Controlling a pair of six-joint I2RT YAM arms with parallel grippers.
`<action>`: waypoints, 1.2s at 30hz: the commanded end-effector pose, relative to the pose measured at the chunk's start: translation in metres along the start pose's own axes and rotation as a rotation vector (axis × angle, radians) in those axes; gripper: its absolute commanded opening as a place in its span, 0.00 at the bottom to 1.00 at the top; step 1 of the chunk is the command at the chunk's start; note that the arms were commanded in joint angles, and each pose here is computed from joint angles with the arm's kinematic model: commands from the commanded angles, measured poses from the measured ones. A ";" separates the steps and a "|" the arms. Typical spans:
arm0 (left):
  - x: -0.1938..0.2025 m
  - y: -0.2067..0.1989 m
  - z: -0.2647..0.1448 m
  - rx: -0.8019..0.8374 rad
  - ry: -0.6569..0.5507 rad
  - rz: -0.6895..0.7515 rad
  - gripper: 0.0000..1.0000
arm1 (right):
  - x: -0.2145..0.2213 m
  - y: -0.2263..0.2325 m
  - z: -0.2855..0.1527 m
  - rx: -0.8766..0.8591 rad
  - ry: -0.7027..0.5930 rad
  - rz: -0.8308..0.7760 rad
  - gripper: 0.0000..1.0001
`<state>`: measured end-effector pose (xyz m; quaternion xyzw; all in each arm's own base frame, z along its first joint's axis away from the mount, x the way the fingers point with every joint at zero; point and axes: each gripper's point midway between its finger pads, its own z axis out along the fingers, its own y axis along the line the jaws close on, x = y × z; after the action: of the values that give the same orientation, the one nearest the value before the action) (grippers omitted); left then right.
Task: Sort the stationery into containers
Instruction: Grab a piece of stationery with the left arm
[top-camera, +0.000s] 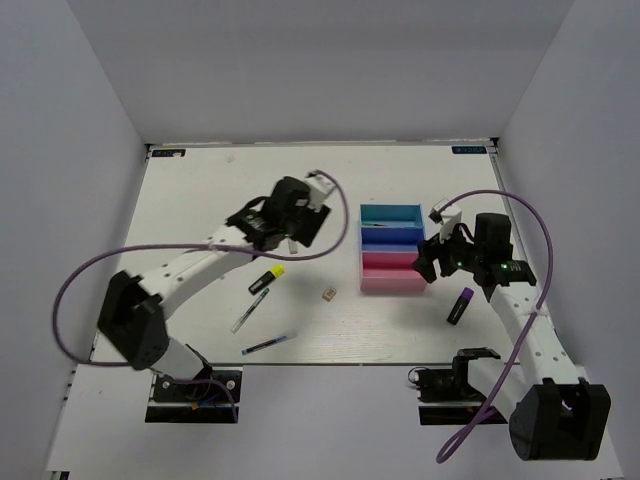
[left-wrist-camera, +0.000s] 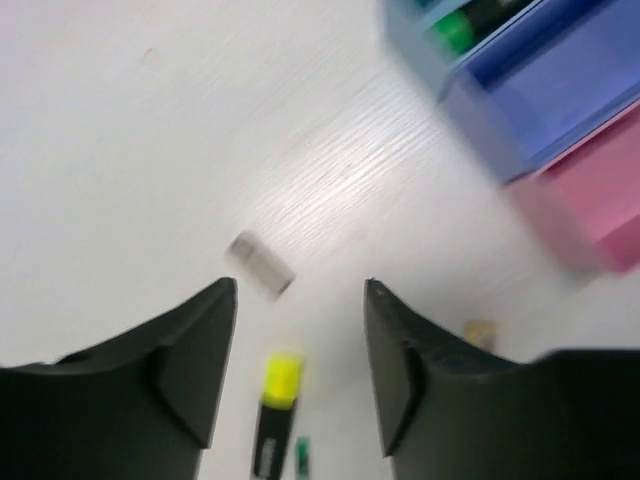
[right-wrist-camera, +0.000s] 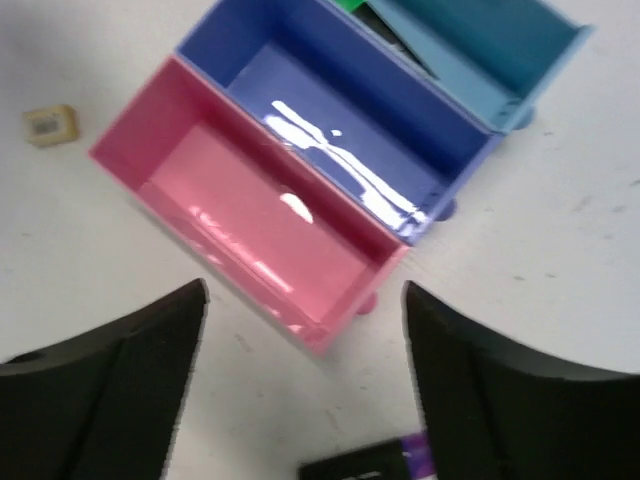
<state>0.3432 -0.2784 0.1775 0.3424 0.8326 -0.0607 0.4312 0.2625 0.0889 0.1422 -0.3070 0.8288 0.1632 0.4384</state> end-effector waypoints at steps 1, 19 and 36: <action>0.089 0.039 -0.027 -0.103 0.203 -0.133 0.71 | -0.018 0.020 -0.003 -0.125 -0.025 0.019 0.77; 0.185 0.041 0.022 0.013 0.462 -0.204 0.64 | -0.011 0.012 0.001 -0.083 -0.015 0.020 0.13; 0.224 0.037 0.018 -0.018 0.614 -0.219 0.28 | -0.012 0.009 -0.001 -0.064 -0.017 0.010 0.12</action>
<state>0.3001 -0.1573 0.0143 0.2548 0.9483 -0.0250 0.1875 0.2543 0.0993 0.1380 -0.3107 0.8317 0.2007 0.4141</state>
